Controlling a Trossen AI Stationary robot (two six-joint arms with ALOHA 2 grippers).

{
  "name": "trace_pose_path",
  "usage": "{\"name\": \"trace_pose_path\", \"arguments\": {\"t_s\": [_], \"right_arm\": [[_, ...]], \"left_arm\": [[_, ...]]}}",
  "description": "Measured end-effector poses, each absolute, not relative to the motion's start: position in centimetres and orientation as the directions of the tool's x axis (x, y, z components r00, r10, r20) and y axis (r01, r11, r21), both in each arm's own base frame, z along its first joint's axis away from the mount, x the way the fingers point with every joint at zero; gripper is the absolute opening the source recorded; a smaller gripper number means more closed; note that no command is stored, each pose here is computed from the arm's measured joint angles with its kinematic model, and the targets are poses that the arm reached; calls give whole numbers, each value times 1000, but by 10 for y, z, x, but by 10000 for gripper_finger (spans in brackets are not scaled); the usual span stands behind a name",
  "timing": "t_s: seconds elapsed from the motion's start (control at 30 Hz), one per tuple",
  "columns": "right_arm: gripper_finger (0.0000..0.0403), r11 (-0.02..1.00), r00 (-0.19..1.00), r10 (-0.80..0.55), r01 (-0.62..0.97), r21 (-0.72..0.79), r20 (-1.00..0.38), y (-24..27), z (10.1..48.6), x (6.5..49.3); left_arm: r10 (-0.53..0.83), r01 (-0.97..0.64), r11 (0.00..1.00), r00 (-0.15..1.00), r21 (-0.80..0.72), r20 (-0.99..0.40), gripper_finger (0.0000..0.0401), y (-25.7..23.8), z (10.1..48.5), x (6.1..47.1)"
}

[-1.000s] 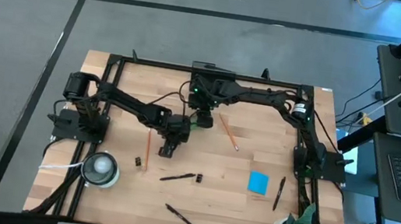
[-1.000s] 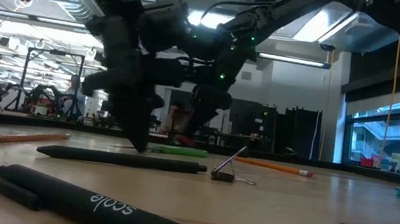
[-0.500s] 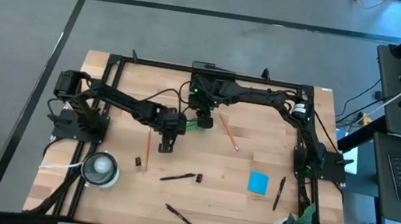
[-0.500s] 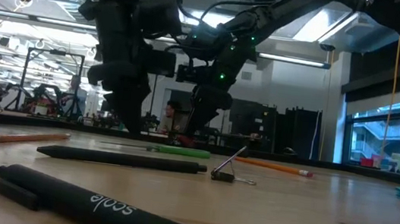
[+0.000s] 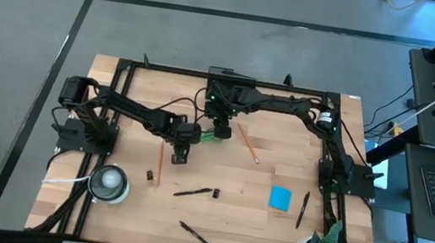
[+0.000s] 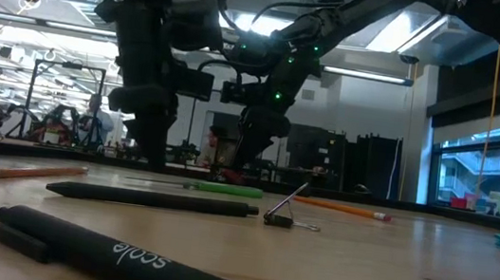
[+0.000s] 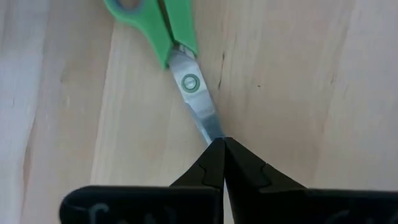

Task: Pick and place office supplies into organizer
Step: Put the green scissors into the desk organizer

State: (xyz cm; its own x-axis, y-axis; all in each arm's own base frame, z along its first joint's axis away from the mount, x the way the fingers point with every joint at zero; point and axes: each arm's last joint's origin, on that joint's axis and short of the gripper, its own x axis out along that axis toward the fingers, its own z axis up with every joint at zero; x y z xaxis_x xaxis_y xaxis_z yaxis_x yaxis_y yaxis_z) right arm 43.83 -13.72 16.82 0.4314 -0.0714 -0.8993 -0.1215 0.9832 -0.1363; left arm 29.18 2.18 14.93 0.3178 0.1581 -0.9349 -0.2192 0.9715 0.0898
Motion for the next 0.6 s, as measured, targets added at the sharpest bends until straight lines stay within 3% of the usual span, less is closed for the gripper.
{"name": "trace_pose_path", "arguments": {"t_s": [0.6], "right_arm": [[147,984,415,-64,-125,-126,-908,-137,167,437]], "left_arm": [[158,-216,971,249,104,-956,4,24,127,297]]}}
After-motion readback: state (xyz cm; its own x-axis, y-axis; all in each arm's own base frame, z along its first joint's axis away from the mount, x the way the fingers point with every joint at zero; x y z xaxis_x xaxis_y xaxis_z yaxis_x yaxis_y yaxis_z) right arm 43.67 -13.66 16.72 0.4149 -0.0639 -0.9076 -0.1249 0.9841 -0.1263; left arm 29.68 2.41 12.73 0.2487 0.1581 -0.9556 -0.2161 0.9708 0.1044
